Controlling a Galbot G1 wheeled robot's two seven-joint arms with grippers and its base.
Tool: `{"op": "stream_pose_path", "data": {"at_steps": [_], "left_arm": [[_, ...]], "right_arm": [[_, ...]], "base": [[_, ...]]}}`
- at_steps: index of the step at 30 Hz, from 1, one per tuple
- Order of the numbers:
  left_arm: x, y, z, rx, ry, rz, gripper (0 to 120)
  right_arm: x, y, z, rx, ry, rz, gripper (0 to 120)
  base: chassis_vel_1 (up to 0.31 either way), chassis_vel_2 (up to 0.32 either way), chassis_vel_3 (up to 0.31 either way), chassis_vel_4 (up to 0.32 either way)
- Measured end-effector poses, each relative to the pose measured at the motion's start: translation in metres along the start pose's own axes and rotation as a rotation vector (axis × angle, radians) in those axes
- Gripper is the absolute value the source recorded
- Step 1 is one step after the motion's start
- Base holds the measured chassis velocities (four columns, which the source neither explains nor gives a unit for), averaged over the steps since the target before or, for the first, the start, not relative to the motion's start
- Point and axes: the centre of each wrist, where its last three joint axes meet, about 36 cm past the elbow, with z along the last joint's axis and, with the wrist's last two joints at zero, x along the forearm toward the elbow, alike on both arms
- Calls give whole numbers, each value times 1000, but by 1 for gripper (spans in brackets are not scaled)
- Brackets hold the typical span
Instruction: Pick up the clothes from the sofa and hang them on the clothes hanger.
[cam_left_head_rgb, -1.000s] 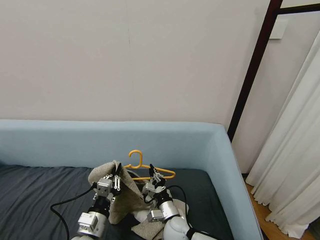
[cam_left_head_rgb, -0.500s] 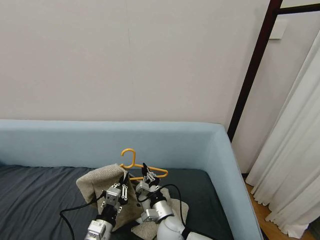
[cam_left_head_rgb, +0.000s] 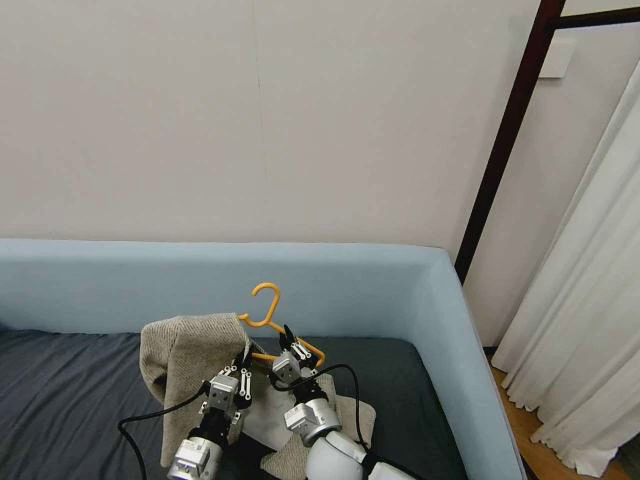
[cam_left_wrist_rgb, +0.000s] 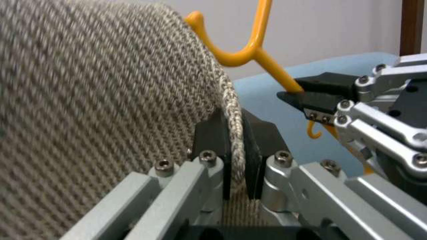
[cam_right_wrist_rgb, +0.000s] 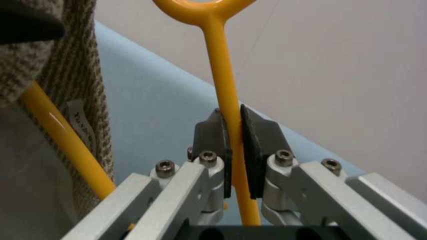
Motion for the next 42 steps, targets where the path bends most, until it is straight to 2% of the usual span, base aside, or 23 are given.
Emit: {"op": "stream_pose_path", "data": {"at_steps": [6, 7, 11, 12, 15, 17, 18, 22, 23, 27, 28, 33, 34, 35, 40, 41, 42], "left_arm": [[-1, 4, 7, -10, -33, -4, 40], [-1, 4, 7, -10, -33, -4, 40], [4, 8, 9, -8, -83, -8, 57], [4, 8, 9, -8, -83, -8, 57], [13, 15, 5, -4, -134, 4, 72], [19, 20, 2, -9, -154, 15, 75], [22, 25, 0, -15, -167, 27, 81], [27, 60, -22, -47, -237, 120, 97], [27, 60, -22, -47, -237, 120, 97], [-1, 110, -61, -59, -258, 241, 100], [-1, 110, -61, -59, -258, 241, 100], [-40, 167, -100, -44, -219, 411, 100], [-40, 167, -100, -44, -219, 411, 100], [-46, 177, -105, -46, -212, 440, 100], [-82, 257, -135, -124, -116, 676, 100], [-82, 257, -135, -124, -116, 676, 100], [-85, 266, -139, -129, -102, 699, 100]], "right_arm": [[-1, 1, 8, -43, -28, 32, 5], [-1, 1, 8, -43, -28, 32, 5], [-5, -6, 15, -35, -29, 64, 5], [-5, -6, 15, -35, -29, 64, 5], [-9, -17, 27, -10, -23, 102, 5], [-10, -20, 31, -2, -24, 108, 5], [-12, -22, 33, 4, -26, 112, 5], [-18, -28, 40, 37, -48, 120, 5], [-18, -28, 40, 37, -48, 120, 5], [-21, -25, 39, 54, -70, 116, 5], [-21, -25, 39, 54, -70, 116, 5], [-19, -19, 44, 94, -98, 99, 5], [-19, -19, 44, 94, -98, 99, 5], [-19, -18, 45, 100, -102, 98, 5], [-20, -11, 46, 139, -132, 91, 5], [-20, -11, 46, 139, -132, 91, 5], [-20, -11, 46, 146, -136, 90, 5]], "base": [[0, 0, 0, 0], [0, 0, 0, 0], [0, 0, 0, 0], [0, 0, 0, 0], [0, 0, 0, 0], [0, 0, 0, 0], [0, 0, 0, 0], [0, 0, 0, 0], [0, 0, 0, 0], [0, 0, 0, 0], [0, 0, 0, 0], [0, 0, 0, 0], [0, 0, 0, 0], [0, 0, 0, 0], [0, 0, 0, 0], [0, 0, 0, 0], [0, 0, 0, 0]]}}
